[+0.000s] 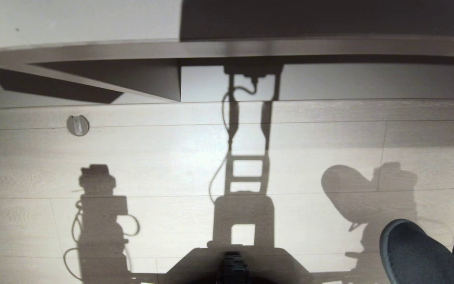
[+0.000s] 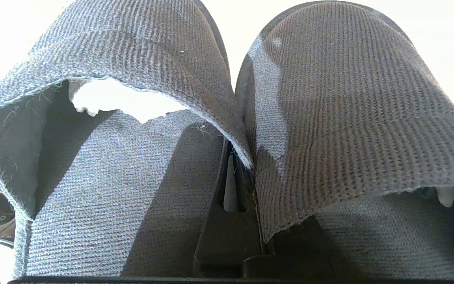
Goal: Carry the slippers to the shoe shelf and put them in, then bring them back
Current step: Place the slippers on the floor
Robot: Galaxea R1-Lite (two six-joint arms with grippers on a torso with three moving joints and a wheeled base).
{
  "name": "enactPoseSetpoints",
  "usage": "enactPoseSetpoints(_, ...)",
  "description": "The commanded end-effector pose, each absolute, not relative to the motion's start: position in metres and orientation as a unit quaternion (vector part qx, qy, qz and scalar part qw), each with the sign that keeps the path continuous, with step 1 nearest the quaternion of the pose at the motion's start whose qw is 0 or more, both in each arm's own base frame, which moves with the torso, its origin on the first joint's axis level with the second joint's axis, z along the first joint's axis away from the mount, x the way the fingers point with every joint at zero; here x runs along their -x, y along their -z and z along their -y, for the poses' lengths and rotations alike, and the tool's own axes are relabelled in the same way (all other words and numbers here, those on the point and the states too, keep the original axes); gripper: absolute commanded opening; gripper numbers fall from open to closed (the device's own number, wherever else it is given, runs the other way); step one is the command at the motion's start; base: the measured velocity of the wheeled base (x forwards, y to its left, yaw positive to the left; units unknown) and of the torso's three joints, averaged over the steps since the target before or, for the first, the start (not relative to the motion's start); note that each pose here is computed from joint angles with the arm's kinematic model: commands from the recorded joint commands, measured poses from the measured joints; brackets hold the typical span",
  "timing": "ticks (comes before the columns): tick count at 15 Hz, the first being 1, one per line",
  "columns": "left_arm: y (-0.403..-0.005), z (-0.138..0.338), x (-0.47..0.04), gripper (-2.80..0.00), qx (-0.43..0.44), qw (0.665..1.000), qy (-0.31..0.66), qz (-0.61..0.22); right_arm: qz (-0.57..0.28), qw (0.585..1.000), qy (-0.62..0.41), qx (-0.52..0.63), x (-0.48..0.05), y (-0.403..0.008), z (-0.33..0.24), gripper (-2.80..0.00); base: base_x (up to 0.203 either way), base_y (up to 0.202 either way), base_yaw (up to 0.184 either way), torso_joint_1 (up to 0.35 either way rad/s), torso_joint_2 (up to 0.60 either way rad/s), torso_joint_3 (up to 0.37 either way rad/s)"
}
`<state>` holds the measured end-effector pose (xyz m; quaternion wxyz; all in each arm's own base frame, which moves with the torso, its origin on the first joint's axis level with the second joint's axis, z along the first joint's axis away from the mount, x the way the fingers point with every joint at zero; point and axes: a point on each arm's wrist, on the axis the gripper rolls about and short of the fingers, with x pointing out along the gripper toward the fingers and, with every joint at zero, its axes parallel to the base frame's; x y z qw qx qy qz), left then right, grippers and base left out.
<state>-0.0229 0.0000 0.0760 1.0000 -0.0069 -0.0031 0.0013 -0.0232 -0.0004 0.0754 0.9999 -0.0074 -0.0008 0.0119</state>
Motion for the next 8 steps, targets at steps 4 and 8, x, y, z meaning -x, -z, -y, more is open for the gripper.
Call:
enactPoseSetpoints(4,-0.0761,0.0,0.0228,-2.8,0.007,1.0,-0.002,0.003,-0.001,1.0,-0.012,0.008,0.0229,-0.0754,0.0004,-2.8,0.0,0.0,0.0,0.0,0.0,0.0)
enactPoseSetpoints(8,-0.0761,0.0,0.0228,-2.8,0.008,1.0,-0.002,0.003,-0.001,1.0,-0.012,0.008,0.0229,-0.0754,0.0004,-2.8,0.0,0.0,0.0,0.0,0.0,0.0)
